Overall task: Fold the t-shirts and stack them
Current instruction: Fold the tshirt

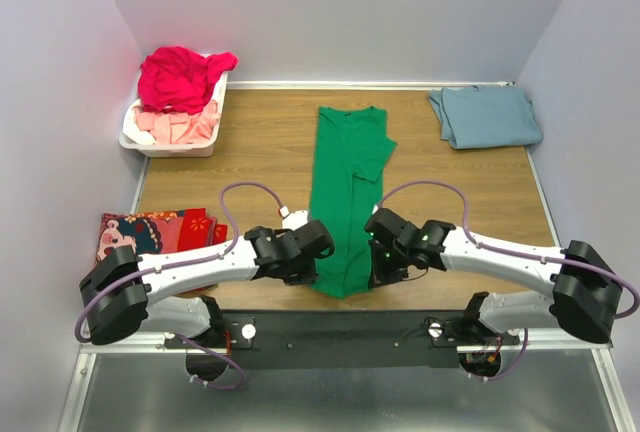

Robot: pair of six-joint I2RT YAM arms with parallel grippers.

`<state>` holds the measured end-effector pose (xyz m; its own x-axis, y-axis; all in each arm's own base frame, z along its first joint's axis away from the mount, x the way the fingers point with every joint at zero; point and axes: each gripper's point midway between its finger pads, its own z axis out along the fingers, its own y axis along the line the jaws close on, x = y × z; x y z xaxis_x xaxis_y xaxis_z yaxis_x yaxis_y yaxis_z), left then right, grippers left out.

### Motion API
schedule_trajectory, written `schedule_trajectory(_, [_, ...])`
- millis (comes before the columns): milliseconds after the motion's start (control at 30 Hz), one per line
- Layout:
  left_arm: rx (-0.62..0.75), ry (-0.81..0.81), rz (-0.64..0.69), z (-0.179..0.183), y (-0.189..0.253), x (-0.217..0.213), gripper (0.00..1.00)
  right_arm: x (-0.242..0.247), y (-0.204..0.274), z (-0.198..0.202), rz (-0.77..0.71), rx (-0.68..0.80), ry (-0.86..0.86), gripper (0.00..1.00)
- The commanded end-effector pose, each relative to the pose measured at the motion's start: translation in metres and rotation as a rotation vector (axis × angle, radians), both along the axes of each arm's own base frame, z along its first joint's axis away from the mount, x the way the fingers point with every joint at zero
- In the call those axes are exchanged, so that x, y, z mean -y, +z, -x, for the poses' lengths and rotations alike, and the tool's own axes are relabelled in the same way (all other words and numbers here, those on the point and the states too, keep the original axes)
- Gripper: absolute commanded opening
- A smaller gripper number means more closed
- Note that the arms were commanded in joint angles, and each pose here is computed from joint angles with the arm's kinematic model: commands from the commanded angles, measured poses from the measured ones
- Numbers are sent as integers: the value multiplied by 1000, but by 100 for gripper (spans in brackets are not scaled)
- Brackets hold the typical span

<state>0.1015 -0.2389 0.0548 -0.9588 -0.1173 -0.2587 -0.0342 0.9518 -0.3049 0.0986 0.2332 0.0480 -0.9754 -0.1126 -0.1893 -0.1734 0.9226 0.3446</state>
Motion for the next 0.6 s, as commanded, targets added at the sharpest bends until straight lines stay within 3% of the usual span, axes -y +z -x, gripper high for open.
schedule_trajectory(0, [154,97,-52,-39,29,2,0,5,14,-33,86,154,-28,1])
schedule_trajectory(367, [278,209,-209,-133,50,-1,0,21,21,-125,281,333,-130,1])
schedule_trajectory(567, [321,207,-264,-189,57,-1,0,38,27,-175,309,366,-196,1])
